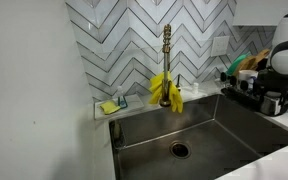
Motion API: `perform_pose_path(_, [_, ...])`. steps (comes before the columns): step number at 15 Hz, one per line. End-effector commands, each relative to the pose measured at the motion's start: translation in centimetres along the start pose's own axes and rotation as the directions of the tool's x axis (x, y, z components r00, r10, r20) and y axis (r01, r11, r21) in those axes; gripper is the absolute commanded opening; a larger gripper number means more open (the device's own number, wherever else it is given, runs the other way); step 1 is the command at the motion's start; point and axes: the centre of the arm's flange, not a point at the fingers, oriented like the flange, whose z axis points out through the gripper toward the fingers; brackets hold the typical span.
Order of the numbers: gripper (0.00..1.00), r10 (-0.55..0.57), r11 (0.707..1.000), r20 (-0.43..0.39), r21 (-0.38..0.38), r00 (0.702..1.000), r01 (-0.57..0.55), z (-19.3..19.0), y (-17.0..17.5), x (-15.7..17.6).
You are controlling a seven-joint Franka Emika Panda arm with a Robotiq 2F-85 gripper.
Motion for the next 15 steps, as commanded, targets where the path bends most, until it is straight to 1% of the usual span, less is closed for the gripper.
perform_pose_path(1, [0.43, -0.003, 1.000, -0.004, 0.008, 1.000, 0.003, -0.2, -0.1, -0.1])
perform_pose_path(5, [0.43, 0.003, 1.000, -0.051, 0.000, 0.999, -0.003, -1.8, -0.6, -0.6])
perform_pose_path(8, [0.43, 0.012, 1.000, -0.076, 0.020, 0.997, -0.011, -3.6, -1.1, -1.0])
perform_pose_path(12, [0.43, 0.045, 0.999, -0.106, 0.020, 0.993, -0.043, -6.0, -0.4, -1.2])
perform_pose_path(15, [0.43, 0.061, 0.998, -0.121, 0.026, 0.991, -0.058, -6.7, 0.1, -0.9])
